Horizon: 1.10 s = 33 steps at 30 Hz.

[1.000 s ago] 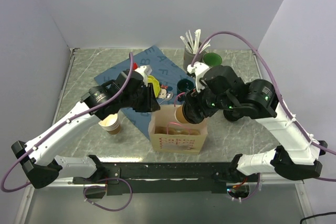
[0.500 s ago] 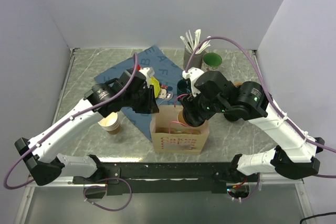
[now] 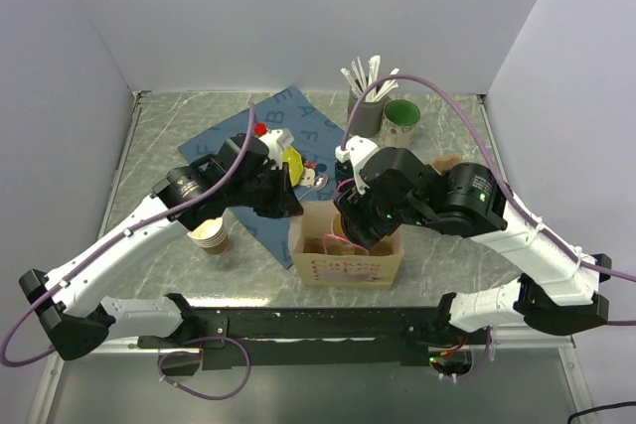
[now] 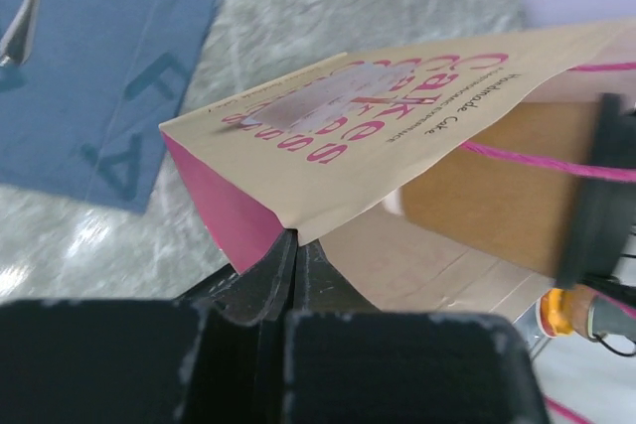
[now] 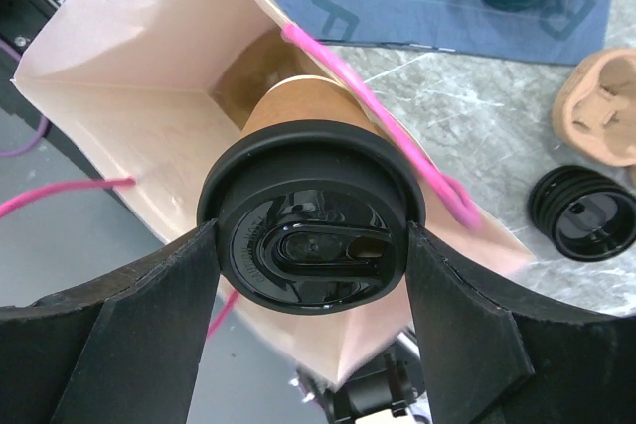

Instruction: Pack the takeout coffee

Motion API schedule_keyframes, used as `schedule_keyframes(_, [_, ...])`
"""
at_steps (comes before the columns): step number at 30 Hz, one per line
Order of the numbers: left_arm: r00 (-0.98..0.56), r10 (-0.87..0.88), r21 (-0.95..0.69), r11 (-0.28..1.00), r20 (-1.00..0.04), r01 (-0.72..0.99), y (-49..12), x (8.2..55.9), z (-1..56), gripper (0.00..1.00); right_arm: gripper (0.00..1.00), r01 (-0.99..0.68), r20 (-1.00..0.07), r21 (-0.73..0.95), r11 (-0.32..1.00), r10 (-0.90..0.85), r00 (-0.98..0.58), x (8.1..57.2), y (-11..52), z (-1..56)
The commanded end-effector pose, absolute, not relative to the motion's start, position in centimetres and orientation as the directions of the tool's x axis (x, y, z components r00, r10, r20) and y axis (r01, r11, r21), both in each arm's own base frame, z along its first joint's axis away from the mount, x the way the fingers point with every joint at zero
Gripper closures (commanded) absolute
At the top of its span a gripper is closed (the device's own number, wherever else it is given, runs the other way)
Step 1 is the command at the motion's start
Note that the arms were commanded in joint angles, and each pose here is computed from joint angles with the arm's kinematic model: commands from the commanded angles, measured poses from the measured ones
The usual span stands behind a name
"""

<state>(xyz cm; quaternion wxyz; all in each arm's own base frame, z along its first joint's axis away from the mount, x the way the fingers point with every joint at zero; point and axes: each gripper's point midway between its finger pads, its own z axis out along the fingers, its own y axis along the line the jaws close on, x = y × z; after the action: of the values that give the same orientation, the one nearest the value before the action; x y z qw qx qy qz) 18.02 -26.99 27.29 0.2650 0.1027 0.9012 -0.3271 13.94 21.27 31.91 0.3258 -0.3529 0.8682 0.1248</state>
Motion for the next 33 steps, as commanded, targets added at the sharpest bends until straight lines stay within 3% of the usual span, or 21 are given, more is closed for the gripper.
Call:
schedule_keyframes(1, [-0.755,-0.032,-0.602,0.627,-0.655,0.495,-29.8,19.0,31.7,0.99,0.54,-0.691,-0.648,-0.105,0.715,-0.577,-0.498,13.8,19.5,32.6])
schedule_keyframes(7, [-0.705,-0.020,-0.582,0.582,-0.709,0.568,-31.2,19.9,32.6,0.99,0.54,-0.685,-0.593,-0.180,0.706,-0.633,-0.497,13.5,18.5,30.4])
schedule_keyframes(10, [-0.720,0.020,-0.558,0.617,-0.694,0.555,-31.0,20.1,31.3,0.86,0.54,-0.681,-0.589,-0.167,0.713,-0.626,-0.511,13.2,18.5,29.5])
schedule_keyframes(11, [-0.727,0.033,-0.552,0.627,-0.686,0.550,-30.8,20.0,30.8,0.75,0.54,-0.677,-0.589,-0.165,0.717,-0.622,-0.515,13.1,18.5,29.2])
schedule_keyframes(12, [-0.728,0.038,-0.548,0.632,-0.684,0.548,-30.6,19.9,30.5,0.72,0.54,-0.668,-0.602,-0.149,0.729,-0.603,-0.524,13.0,18.5,29.2])
schedule_keyframes(20, [-0.743,-0.017,-0.605,0.594,-0.669,0.531,-29.6,18.1,30.2,0.54,0.55,-0.652,-0.594,-0.118,0.749,-0.580,-0.558,12.2,18.2,27.1])
schedule_keyframes(28, [-0.754,-0.016,-0.638,0.543,-0.657,0.546,-31.0,18.1,31.1,0.50,0.56,-0.644,-0.599,-0.133,0.754,-0.579,-0.553,12.4,17.9,27.4])
schedule_keyframes(33, [-0.760,-0.008,-0.641,0.544,-0.649,0.542,-31.4,18.3,30.6,0.53,0.56,-0.643,-0.602,-0.136,0.753,-0.578,-0.550,12.5,18.0,27.5])
